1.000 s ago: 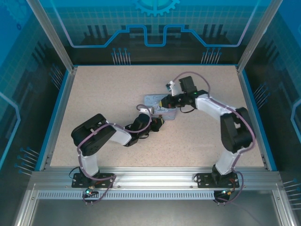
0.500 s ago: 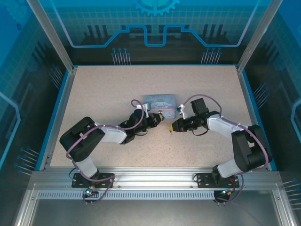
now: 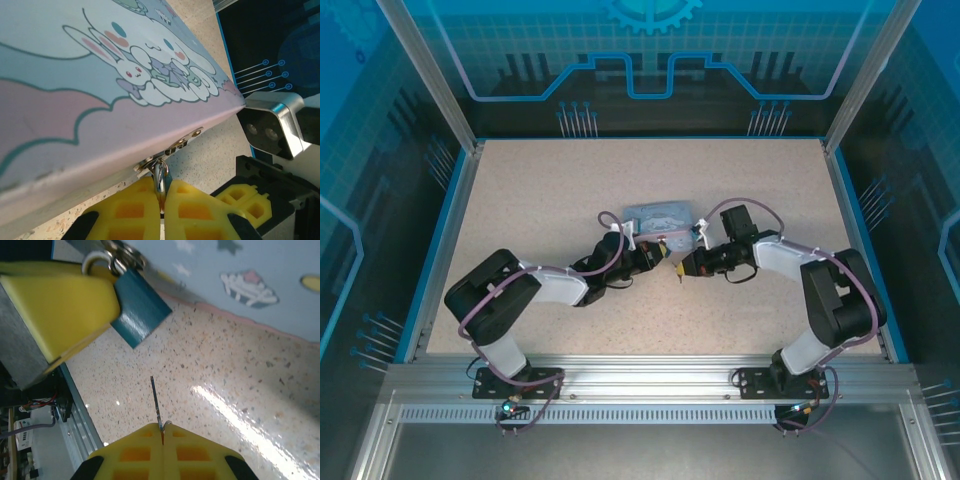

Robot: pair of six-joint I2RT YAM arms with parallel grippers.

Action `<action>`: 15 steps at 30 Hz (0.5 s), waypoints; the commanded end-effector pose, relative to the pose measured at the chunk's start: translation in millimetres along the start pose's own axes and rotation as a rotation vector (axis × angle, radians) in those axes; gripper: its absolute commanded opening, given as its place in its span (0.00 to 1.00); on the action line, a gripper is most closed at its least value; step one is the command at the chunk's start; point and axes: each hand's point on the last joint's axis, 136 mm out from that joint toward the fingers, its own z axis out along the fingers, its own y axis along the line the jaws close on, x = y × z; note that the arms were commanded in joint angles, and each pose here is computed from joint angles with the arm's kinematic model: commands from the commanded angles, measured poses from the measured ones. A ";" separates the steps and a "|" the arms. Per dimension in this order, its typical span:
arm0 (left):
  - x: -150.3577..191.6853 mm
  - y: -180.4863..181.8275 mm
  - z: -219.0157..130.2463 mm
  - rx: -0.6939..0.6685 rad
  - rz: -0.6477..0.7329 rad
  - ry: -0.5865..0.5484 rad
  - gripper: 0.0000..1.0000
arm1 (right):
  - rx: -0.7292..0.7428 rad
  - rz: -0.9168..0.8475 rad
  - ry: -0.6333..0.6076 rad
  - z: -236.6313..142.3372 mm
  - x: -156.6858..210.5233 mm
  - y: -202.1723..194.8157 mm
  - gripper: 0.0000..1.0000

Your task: Unlock a padlock with a key

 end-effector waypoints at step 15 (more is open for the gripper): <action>-5.6 -18.2 -9.1 0.073 0.013 -0.007 0.00 | -0.034 -0.064 -0.032 9.6 -25.5 7.4 0.02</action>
